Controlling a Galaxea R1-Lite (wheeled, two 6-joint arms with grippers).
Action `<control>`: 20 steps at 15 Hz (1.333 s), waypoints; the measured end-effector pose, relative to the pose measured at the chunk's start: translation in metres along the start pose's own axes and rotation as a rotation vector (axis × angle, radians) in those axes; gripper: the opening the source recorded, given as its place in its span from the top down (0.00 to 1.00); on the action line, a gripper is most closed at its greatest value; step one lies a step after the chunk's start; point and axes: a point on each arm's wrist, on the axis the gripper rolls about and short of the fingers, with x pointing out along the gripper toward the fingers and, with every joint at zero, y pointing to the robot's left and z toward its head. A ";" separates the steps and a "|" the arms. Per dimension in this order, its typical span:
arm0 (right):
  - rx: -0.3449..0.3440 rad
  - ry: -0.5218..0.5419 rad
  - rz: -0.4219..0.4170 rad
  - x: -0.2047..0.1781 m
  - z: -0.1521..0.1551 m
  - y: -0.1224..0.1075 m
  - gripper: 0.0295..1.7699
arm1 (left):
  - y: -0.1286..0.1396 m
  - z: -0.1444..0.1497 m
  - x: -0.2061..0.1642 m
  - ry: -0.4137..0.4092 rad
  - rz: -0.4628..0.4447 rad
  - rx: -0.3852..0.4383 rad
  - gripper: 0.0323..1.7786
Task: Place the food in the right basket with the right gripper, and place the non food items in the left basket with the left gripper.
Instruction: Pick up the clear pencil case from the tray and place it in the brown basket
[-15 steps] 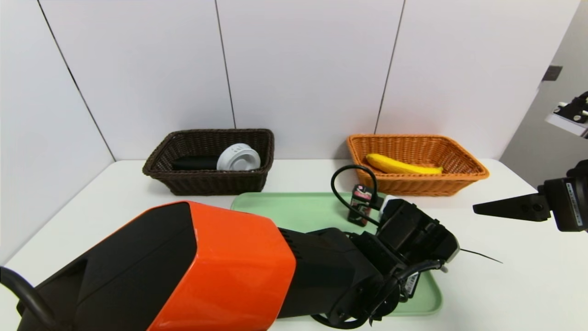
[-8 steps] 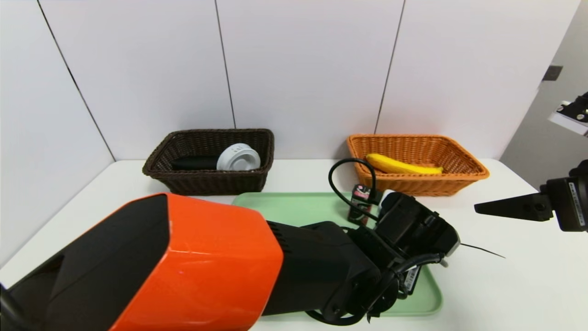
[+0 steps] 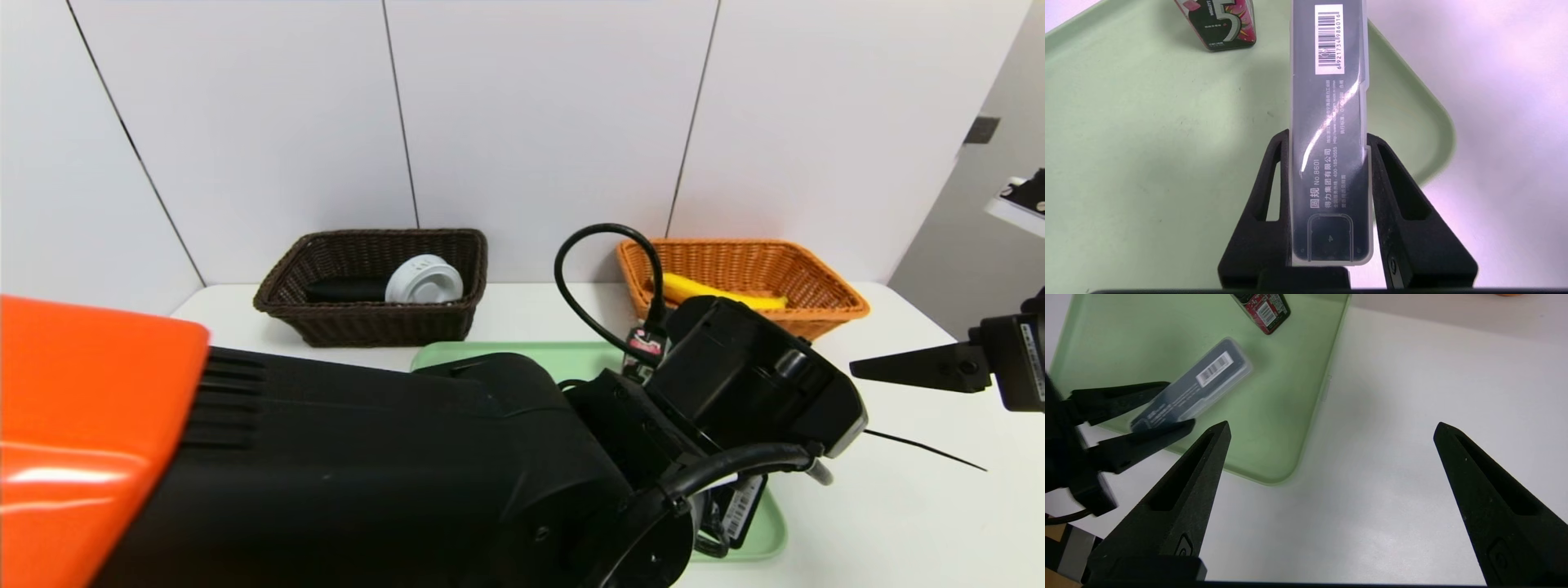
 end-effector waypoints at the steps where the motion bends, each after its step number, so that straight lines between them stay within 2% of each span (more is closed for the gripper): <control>1: 0.000 -0.001 0.000 0.000 0.000 0.000 0.03 | 0.001 0.000 -0.011 -0.003 -0.008 0.003 0.69; 4: -0.002 -0.007 0.001 -0.003 -0.001 0.001 0.03 | 0.012 0.007 -0.046 -0.011 -0.014 0.003 0.69; 6: -0.003 -0.012 0.001 -0.005 -0.002 0.001 0.03 | 0.031 0.013 -0.065 0.000 0.018 -0.006 0.69; 9: -0.004 -0.012 0.001 -0.006 -0.005 0.002 0.03 | 0.077 0.027 -0.076 -0.010 0.123 -0.042 0.69; 12: -0.002 -0.008 0.003 -0.006 -0.008 0.002 0.03 | 0.138 0.041 -0.081 -0.034 0.265 -0.063 0.69; 14: -0.001 -0.004 0.003 -0.006 -0.009 0.002 0.03 | 0.177 0.047 -0.084 -0.038 0.321 -0.067 0.69; 17: -0.002 -0.005 0.003 -0.006 -0.009 0.002 0.03 | 0.228 0.051 -0.093 -0.034 0.318 -0.049 0.69; 20: -0.001 -0.004 0.005 -0.006 -0.010 0.002 0.03 | 0.273 0.057 -0.106 -0.063 0.267 0.017 0.69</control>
